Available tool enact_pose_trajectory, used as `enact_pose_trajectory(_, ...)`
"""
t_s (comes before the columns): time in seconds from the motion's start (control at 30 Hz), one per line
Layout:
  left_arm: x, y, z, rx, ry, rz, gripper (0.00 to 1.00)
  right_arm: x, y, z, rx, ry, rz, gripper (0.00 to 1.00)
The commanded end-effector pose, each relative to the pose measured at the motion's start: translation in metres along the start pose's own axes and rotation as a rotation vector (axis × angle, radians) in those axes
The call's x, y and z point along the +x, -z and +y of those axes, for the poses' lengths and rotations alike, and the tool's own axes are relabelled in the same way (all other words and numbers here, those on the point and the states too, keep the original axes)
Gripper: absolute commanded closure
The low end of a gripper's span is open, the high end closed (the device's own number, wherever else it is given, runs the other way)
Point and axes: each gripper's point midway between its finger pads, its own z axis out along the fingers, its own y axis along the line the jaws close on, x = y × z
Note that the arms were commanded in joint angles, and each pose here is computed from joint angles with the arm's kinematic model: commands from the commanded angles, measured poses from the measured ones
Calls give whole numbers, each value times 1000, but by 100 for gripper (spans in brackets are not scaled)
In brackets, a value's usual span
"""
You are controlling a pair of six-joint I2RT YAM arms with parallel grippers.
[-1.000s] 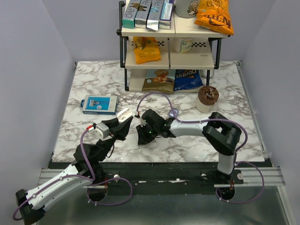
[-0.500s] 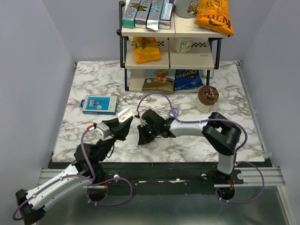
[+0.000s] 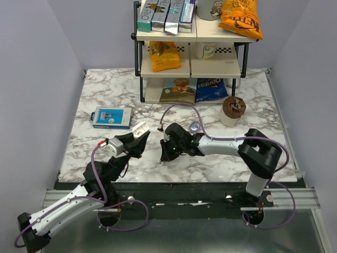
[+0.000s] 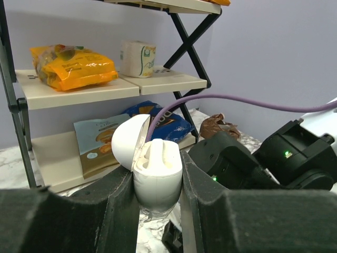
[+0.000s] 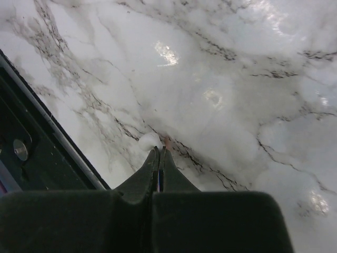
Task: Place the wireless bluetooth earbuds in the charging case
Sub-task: Pick up the earbud from the center of the board, then place the earbud in the charging case.
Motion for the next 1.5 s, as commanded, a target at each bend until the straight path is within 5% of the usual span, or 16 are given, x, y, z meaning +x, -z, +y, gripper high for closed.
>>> enact_pose_trajectory(0.0, -1, -1, 2, -13, 8, -7, 100, -24, 30, -26, 77, -48, -104, 99)
enact_pose_trajectory(0.27, 1, -6, 1, -20, 11, -7, 100, -82, 123, -67, 222, -50, -363, 99)
enact_pose_trajectory(0.7, 7, -42, -32, 120, 85, -59, 100, -91, 283, -21, 217, 181, -719, 99)
enact_pose_trajectory(1.17, 3, -69, -129, 801, 329, 5, 100, -60, 312, 19, 80, 472, -783, 99)
enact_pose_trajectory(1.47, 16, -62, -147, 946, 408, 97, 100, -64, 326, 42, 13, 575, -839, 99)
